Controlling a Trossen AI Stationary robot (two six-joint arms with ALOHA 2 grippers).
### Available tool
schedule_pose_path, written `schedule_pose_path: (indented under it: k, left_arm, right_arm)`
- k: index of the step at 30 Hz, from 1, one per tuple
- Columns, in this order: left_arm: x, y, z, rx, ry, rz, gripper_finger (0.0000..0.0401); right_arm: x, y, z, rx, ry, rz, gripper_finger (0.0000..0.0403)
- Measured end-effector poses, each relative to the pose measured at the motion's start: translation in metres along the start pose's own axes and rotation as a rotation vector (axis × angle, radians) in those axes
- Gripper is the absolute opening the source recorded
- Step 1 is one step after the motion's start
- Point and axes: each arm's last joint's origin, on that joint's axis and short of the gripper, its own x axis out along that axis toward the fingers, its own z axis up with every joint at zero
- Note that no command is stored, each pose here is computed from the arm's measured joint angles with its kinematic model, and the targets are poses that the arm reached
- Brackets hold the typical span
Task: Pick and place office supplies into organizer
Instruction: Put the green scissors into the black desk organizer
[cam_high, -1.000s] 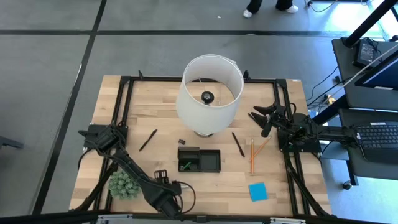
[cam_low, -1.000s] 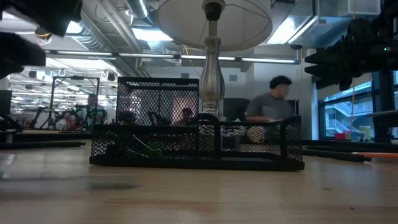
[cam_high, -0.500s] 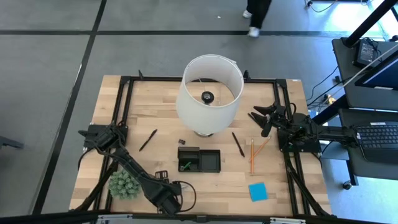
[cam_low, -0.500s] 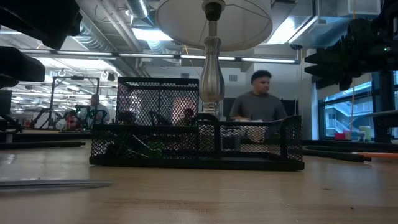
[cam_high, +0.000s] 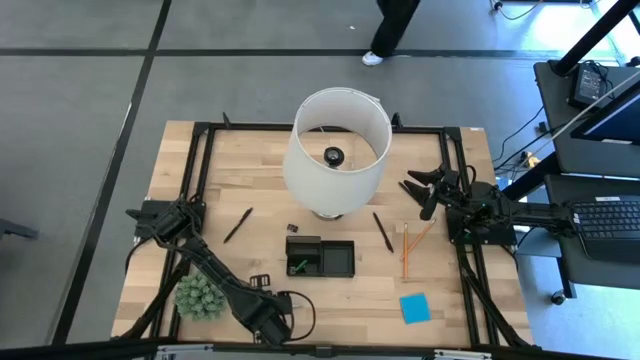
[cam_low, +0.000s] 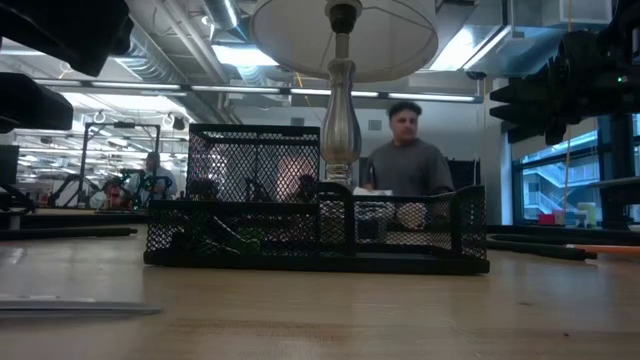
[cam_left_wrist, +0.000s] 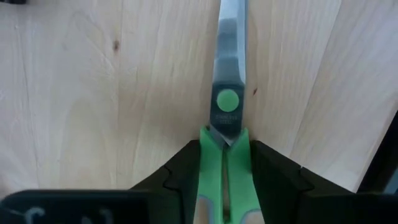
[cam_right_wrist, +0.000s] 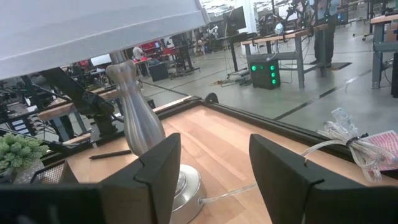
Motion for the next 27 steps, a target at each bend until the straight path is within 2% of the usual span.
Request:
schedule_pose_path:
  k: [12, 21, 27]
  left_arm:
    - [-0.006, 0.001, 0.0, -0.002, -0.022, -0.01, 0.0119]
    - [-0.022, 0.006, 0.003, -0.01, -0.142, 0.036, 0.0118]
    - [-0.025, 0.005, 0.003, -0.011, -0.154, 0.026, 0.0119]
  right_arm:
    - [0.0, 0.0, 0.0, -0.001, 0.0, 0.0, 0.0193]
    - [0.0, 0.0, 0.0, -0.001, 0.0, 0.0, 0.0193]
    - [0.0, 0.0, 0.0, -0.001, 0.0, 0.0, 0.0193]
